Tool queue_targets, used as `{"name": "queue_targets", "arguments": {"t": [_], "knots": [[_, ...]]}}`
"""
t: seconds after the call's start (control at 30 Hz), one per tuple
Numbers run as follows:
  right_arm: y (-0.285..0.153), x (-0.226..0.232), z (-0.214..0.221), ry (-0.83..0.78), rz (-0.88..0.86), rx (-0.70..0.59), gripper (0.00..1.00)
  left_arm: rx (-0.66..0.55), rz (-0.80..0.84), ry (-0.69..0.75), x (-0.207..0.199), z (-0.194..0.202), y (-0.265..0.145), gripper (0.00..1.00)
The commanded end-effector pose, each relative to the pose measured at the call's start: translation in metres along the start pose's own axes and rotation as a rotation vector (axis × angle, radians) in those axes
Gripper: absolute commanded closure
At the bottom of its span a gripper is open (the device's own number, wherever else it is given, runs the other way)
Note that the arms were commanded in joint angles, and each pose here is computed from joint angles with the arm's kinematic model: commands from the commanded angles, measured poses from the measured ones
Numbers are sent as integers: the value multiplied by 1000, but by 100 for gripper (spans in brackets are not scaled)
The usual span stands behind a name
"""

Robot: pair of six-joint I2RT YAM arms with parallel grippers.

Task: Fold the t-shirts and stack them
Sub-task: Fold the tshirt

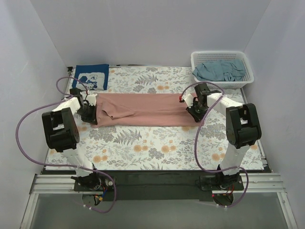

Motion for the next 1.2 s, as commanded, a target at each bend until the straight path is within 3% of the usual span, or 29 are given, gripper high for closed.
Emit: {"name": "queue_targets", "arguments": {"t": [0.0,0.37,0.5,0.63,0.73,1.17], "knots": [[9,29,44,5,-91,189,75,67,-62,31,3,28,-7,100],[-43,81,51,1,-168,102,75,53,-78,144,-13,63,-51,100],[-63,74,37,-5,-129,54,70,-60,10,168,-25,42,-71,78],[-82,56,13,-2,-81,-28,69,-254,109,201,-47,16,-107,69],[-86,48,-1,19,-87,-75,69,-319,135,240,-61,7,-118,62],[-66,41,-14,71,-155,-83,70,-153,39,481,-127,27,-59,61]]}}
Point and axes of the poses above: each gripper's point midway between its finger pads, its own y axis out along the fingers, its own x axis along the line the jaws close on, z = x × y, the point moved 9 cm from there along -y, back along the fingers, and after that the axes turned 11 degrees about -y, right-handed, at the moved point
